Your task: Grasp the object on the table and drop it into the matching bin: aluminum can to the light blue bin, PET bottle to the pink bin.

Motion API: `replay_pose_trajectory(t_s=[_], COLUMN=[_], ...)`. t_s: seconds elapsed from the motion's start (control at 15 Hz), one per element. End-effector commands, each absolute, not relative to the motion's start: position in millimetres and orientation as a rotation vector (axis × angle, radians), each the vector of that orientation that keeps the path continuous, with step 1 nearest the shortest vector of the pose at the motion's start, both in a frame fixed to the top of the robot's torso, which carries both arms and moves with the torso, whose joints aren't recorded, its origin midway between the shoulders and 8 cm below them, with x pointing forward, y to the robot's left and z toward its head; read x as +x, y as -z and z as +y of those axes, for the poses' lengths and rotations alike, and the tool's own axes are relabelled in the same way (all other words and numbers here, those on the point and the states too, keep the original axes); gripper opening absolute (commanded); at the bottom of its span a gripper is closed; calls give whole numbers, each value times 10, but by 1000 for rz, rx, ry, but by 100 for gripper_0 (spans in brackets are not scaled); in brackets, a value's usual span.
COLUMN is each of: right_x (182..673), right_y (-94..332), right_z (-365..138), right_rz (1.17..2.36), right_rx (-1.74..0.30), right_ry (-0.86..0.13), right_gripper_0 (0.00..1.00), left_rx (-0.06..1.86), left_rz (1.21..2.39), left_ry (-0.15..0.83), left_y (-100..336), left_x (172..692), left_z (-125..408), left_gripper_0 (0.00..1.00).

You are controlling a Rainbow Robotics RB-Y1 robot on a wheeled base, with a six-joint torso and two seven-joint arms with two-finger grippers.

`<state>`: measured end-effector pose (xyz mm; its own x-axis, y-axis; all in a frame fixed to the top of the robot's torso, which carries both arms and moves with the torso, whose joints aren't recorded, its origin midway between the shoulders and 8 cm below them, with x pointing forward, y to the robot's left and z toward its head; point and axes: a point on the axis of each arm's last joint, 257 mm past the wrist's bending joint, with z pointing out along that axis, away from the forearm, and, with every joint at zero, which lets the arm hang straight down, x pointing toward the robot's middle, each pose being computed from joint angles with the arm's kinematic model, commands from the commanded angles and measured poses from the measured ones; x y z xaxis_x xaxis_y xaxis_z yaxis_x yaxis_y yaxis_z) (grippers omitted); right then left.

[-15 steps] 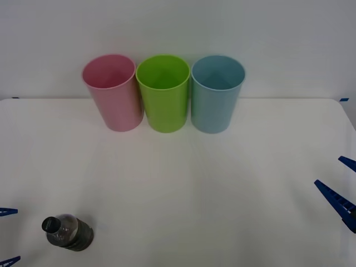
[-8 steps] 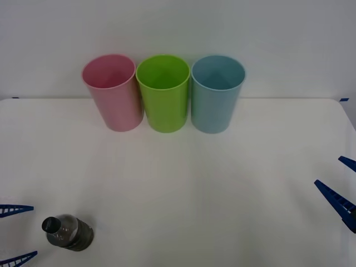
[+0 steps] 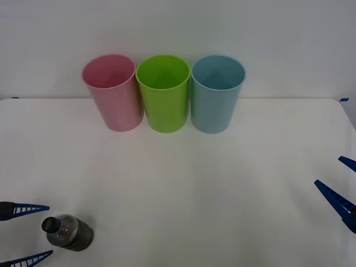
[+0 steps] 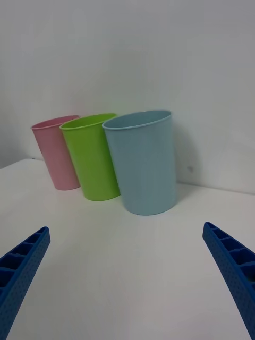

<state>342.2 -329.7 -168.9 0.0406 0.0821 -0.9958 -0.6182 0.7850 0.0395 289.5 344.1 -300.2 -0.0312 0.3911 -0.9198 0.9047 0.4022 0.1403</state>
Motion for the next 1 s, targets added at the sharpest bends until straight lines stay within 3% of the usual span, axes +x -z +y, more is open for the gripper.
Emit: replay_pose_trajectory(t_s=[0.07, 1.0], right_x=[3423, 3423], right_y=[1689, 1689], right_z=[-3297, -3297], right_rz=[1441, 1441], right_rx=[-465, -465], right_ry=[-567, -567], right_gripper_0=[100, 100], left_rx=[1166, 1204], left_rz=[1603, 1568], left_ry=[636, 658], left_y=[3043, 3191], left_x=[2923, 3086], left_z=[3313, 2939], left_gripper_0=[100, 100])
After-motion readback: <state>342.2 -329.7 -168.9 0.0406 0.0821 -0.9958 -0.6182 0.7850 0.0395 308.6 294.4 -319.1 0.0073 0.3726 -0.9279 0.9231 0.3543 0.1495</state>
